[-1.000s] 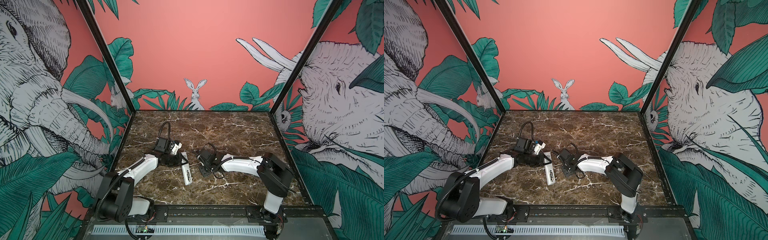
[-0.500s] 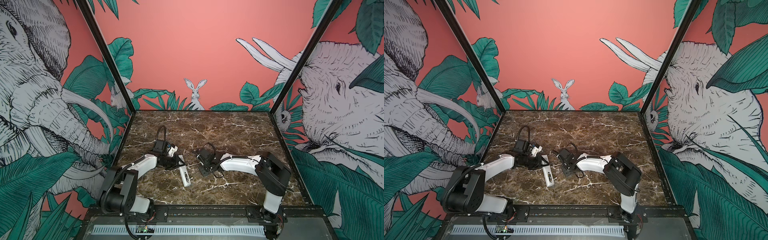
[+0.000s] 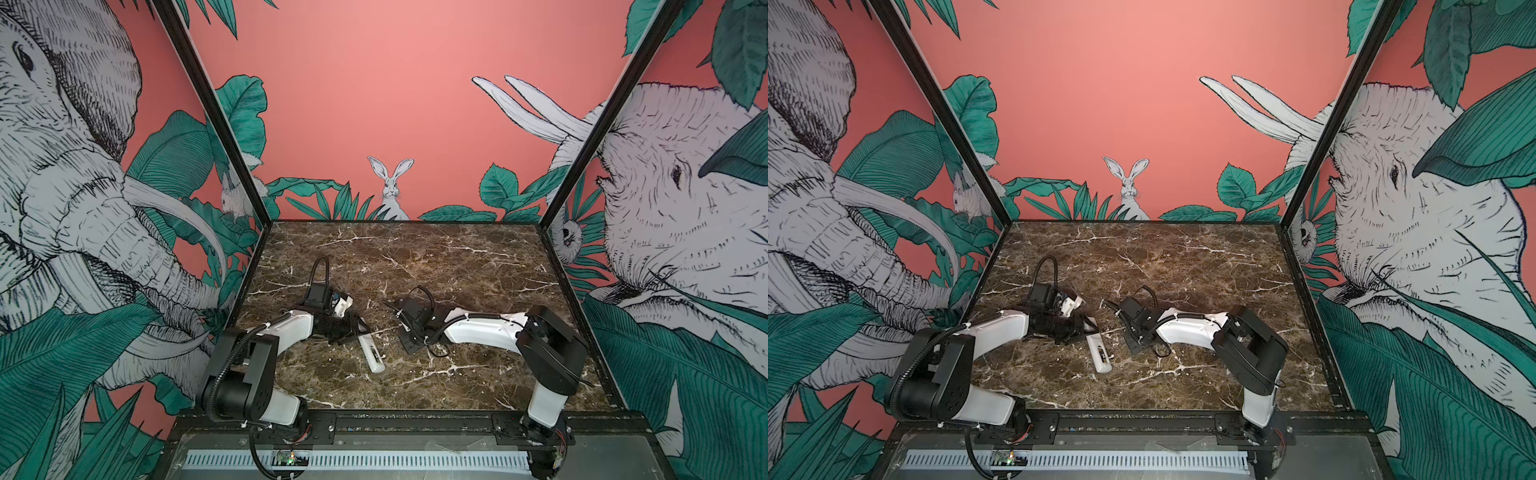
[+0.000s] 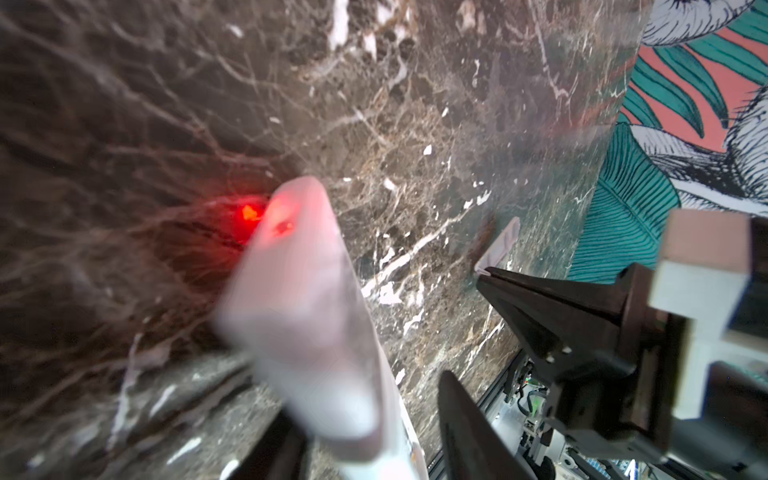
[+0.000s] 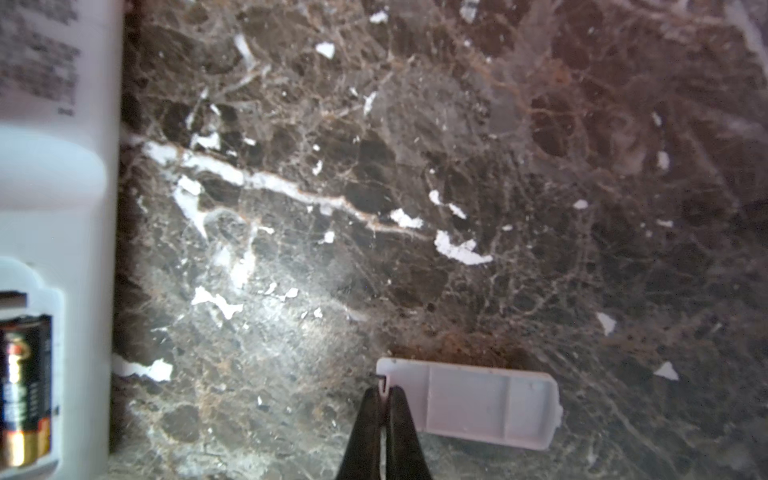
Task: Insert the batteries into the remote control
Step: 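Move the right gripper over the white battery cover while the left gripper lowers the remote, then grasp the white battery cover with the right gripper and lift it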
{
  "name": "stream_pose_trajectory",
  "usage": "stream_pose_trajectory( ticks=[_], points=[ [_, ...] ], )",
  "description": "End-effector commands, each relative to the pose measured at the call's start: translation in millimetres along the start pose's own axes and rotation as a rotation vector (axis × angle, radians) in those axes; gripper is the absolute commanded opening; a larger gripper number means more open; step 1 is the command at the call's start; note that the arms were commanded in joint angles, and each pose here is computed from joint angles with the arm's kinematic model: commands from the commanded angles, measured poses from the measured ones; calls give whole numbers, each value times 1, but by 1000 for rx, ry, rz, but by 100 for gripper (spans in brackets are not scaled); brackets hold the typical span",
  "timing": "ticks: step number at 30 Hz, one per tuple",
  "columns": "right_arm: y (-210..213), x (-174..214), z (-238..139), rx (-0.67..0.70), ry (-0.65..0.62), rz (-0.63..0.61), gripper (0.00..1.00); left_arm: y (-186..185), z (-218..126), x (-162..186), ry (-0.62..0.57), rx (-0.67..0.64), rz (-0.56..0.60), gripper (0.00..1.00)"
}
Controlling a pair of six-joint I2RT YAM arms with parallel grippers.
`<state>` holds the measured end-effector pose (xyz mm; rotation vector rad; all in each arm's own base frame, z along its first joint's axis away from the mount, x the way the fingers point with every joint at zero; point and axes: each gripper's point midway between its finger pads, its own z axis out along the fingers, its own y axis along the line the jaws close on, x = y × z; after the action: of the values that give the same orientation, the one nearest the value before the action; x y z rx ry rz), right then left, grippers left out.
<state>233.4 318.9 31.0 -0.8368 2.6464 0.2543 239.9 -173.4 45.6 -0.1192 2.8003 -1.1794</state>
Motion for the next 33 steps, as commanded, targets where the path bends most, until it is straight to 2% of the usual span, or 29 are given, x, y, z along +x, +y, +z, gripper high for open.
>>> stream_pose_trajectory(
  ticks=[1,6,14,18,20,23,24,25,33],
  points=[
    [2,-10,-15,-30,-54,2,2,-1,-1,-3,-22,18,-2,56],
    [5,-13,-30,-56,-88,7,2,-3,-5,-6,-51,16,13,68],
    [6,-15,-45,-97,-121,26,2,-10,-14,-7,-69,9,45,74],
    [13,-25,-68,-195,-195,75,2,-8,-25,-11,-104,-55,75,75],
    [13,-27,-77,-245,-218,117,3,-16,-31,-14,-136,-34,106,77],
    [8,-31,-91,-336,-255,212,3,-40,-41,-17,-186,39,195,81],
    [8,-32,-96,-370,-274,241,3,-54,-44,-16,-198,89,240,90],
    [6,-33,-101,-395,-291,267,3,-63,-47,-14,-208,108,277,92],
    [-10,-37,-144,-706,-389,505,3,-137,-49,17,-257,219,624,95]
  ],
)
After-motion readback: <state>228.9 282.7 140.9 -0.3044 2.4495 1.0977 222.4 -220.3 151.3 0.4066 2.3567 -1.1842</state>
